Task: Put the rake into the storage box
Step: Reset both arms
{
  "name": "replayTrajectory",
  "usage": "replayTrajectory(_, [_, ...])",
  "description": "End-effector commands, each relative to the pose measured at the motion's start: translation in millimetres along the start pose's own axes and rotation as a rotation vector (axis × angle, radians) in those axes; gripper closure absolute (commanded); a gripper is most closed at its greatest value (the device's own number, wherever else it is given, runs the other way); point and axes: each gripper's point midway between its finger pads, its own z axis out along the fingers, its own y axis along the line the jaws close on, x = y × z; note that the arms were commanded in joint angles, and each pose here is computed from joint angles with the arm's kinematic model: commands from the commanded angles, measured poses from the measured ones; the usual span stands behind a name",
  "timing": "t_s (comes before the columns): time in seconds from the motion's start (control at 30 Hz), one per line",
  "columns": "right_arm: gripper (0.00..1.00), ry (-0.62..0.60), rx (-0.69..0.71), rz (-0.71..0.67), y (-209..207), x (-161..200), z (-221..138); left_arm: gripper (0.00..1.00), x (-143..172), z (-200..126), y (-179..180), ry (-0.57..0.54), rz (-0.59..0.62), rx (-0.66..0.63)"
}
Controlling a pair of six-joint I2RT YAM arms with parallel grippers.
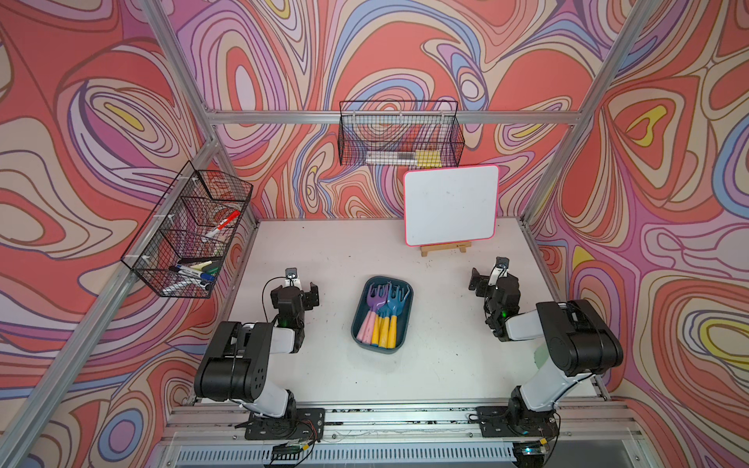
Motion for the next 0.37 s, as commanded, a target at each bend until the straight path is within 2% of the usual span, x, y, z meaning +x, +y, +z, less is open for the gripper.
replayTrajectory(0.0, [0.02, -0.012, -0.009, 0.013, 1.4, -4.8, 2.8, 0.01, -10.8, 2.7, -1.0, -0.029, -0.016, 0.008])
replayTrajectory(0.33, [0.02, -0.01, -0.01, 0.012, 1.5, -4.4, 2.8, 0.01, -11.0, 1.7, -1.1, -0.03, -0.016, 0.012])
